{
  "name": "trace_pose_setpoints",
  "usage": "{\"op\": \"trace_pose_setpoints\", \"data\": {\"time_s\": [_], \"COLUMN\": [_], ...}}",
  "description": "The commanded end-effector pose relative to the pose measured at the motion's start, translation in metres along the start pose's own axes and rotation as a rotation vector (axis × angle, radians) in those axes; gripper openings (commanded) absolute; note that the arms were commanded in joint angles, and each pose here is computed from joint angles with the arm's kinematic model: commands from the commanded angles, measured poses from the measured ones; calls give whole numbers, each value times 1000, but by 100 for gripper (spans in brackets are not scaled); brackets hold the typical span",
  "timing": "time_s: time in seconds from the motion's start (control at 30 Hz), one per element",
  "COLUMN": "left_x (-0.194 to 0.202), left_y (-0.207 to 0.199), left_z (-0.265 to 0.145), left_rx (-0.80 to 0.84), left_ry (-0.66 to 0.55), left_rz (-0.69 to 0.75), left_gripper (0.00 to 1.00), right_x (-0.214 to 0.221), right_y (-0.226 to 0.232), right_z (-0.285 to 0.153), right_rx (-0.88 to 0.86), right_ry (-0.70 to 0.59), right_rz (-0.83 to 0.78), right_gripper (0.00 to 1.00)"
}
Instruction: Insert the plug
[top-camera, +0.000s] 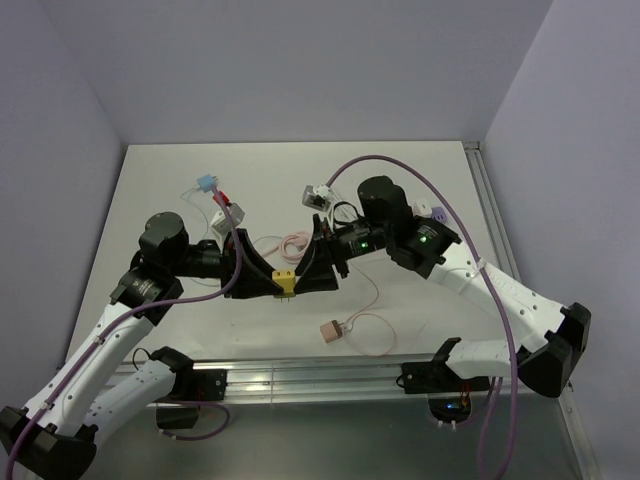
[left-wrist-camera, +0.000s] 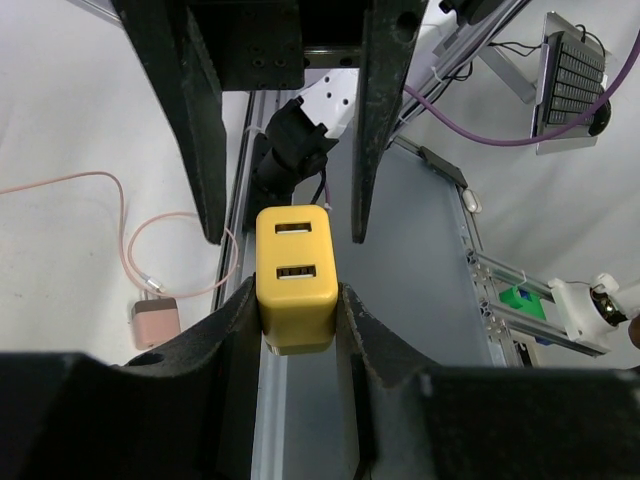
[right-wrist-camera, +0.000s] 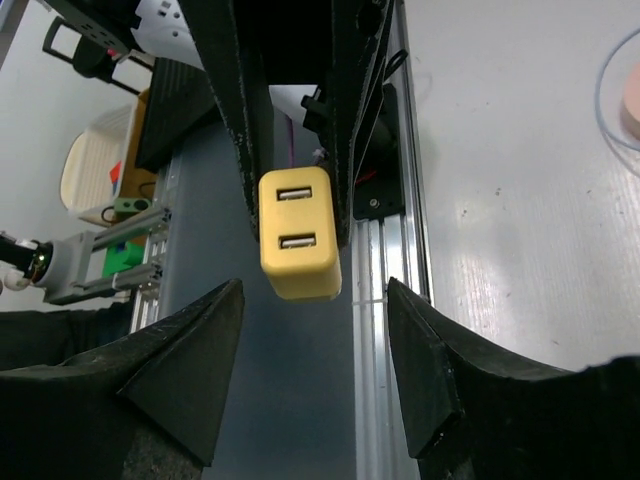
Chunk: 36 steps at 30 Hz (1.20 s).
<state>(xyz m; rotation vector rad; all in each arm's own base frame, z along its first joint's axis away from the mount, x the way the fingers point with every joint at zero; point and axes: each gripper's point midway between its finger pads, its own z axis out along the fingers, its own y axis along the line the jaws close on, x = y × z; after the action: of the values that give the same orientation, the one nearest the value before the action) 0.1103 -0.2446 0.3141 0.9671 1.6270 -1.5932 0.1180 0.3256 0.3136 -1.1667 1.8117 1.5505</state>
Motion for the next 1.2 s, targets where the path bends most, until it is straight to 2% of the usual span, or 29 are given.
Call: {"op": "trace_pose_setpoints", "data": {"time_s": [0.0,0.63,0.7,0.83,0.9,0.97,1.0,1.07,1.1,1.17], "left_x": [-6,-7,-6,-6,-7,-6,-7,-7,-8,-10], "left_y": [-10,-10,-9,-10,-10,-8,-7,-2,-1,7], "left_z": [-1,-1,-1,-1,-1,-1,-1,-1,0,-1], "left_rx": [43,42,42,45,44,34,23,-4,-8,-66], "left_ry": [-12,-13,-10,-13,-14,-14,-17,-18,-19,-37], "left_rz": [54,48,44,45,45,44,44,31,33,30], "left_gripper": [1,0,0,0,0,0,2,13,31,46], "right_x": [-27,-25,-26,-26,-26,-27,-26,-27,-26,-32], "right_y": [16,27,28,29,29,27,24,22,13,12], "right_z": [2,18,20,23,26,28,29,28,29,27], "right_rx": [-57,-157,-162,-175,-180,-160,-146,-118,-68,-32], "right_ry": [-42,16,19,32,37,39,42,29,14,-32], "right_rz": [-62,-62,-64,-67,-65,-59,-54,-65,-59,-71], "right_gripper": [65,52,42,34,21,0,0,0,0,0]}}
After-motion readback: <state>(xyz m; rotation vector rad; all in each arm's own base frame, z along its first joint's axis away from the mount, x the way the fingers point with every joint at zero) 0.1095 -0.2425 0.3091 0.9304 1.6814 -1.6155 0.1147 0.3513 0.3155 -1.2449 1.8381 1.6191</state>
